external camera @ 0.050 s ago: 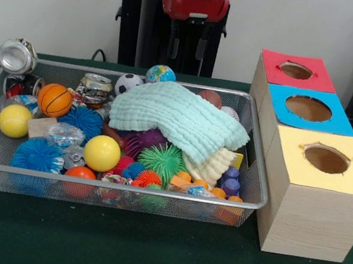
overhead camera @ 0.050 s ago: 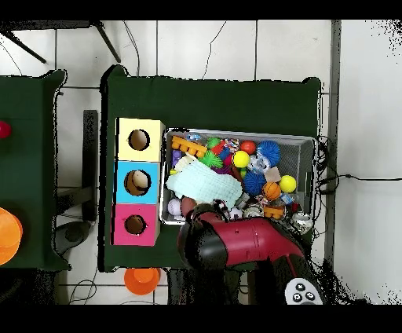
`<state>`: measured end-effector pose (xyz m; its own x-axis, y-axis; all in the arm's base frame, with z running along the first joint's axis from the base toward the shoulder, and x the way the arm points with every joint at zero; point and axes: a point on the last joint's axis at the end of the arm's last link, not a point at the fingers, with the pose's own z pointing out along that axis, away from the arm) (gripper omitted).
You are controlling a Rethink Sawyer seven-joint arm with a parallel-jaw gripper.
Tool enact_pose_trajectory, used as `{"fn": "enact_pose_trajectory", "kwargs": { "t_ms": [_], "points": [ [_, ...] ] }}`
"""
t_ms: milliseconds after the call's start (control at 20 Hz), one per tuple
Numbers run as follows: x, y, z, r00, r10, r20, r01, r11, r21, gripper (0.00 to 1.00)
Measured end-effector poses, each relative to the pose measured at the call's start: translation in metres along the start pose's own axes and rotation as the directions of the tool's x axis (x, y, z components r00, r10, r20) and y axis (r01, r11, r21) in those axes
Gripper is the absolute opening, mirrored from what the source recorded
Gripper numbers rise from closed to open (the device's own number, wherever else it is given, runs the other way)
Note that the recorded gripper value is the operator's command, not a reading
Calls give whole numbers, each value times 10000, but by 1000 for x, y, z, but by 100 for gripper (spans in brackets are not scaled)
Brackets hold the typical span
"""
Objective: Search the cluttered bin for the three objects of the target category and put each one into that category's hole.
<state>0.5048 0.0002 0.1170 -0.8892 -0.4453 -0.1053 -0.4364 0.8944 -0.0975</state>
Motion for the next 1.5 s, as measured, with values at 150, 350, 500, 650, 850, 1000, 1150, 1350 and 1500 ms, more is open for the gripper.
{"fn": "enact_pose_trajectory", "kwargs": {
  "t_ms": [150, 350, 500, 650, 850, 1000, 1150, 1350, 1500],
  "points": [
    [-1, -3, 2, 10000, -42, 88, 43, 9999, -114, 100],
    [-3, -8, 3, 9995, -120, 277, 127, 9997, -221, 100],
    [-5, -10, 3, 9992, -153, 381, 163, 9995, -275, 100],
    [-9, -12, 3, 9985, -190, 509, 207, 9992, -341, 100],
    [-8, -10, 5, 9975, -445, 553, 463, 9984, -328, 100],
    [-4, -9, 13, 9958, -779, 489, 795, 9963, -323, 100],
    [0, -8, 22, 9934, -1066, 435, 1081, 9936, -338, 100],
    [7, -7, 39, 9874, -1543, 349, 1556, 9870, -390, 100],
    [9, -8, 47, 9840, -1754, 323, 1766, 9835, -393, 100]
  ]
}}
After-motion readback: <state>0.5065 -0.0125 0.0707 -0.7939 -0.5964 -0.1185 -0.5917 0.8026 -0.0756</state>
